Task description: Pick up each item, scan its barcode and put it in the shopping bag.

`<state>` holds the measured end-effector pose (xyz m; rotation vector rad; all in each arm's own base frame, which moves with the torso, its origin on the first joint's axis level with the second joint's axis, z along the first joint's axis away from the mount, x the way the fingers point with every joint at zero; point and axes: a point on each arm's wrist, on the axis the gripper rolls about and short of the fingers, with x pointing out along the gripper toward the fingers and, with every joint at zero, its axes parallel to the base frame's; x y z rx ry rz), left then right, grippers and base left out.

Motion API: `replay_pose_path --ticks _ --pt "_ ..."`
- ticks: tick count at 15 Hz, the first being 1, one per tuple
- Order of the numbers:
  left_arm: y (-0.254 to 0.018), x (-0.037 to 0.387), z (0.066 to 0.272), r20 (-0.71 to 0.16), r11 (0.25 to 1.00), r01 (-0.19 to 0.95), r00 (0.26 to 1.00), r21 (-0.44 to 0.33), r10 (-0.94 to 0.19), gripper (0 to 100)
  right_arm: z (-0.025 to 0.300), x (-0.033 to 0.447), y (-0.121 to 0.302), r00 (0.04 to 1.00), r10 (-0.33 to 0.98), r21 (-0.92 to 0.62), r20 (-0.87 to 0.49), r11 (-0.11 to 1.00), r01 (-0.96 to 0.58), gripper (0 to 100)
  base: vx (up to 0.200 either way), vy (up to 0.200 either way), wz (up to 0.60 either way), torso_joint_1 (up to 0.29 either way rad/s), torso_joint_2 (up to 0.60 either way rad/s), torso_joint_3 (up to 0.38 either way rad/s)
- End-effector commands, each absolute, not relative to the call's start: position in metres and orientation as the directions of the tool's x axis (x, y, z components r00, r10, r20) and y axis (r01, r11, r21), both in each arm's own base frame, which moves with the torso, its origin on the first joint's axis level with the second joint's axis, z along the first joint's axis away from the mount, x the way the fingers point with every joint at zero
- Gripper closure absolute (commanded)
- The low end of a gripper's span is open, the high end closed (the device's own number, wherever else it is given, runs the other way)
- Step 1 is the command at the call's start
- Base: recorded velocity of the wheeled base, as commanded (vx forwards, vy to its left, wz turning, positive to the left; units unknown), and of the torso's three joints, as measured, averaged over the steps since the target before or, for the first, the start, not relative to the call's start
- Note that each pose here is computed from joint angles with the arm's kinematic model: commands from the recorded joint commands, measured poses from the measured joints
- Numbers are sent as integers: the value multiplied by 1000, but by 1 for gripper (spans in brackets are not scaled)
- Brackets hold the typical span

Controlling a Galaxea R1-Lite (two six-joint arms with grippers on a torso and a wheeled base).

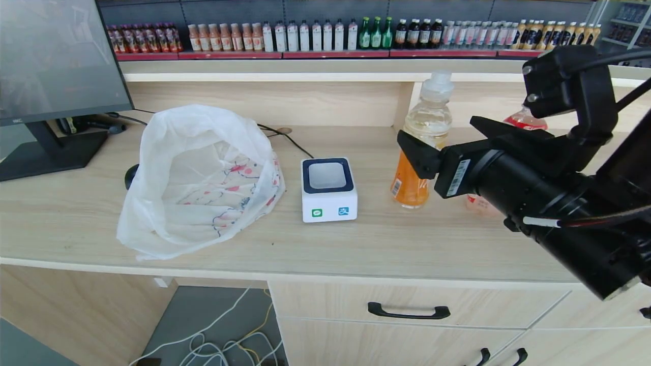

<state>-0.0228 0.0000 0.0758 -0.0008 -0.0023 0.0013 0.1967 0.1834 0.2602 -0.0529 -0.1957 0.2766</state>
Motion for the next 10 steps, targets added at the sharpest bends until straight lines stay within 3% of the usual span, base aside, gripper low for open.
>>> replay_pose_path --ticks 1,10 --pt "0 -23 76 3 1000 -2 1000 -2 2 0 244 206 193 948 280 -98 149 959 -267 0 0 0 0 0 0 0" --pt "0 -23 76 3 1000 -2 1000 -2 2 0 223 234 202 970 155 1 188 987 -158 0 0 0 0 0 0 0"
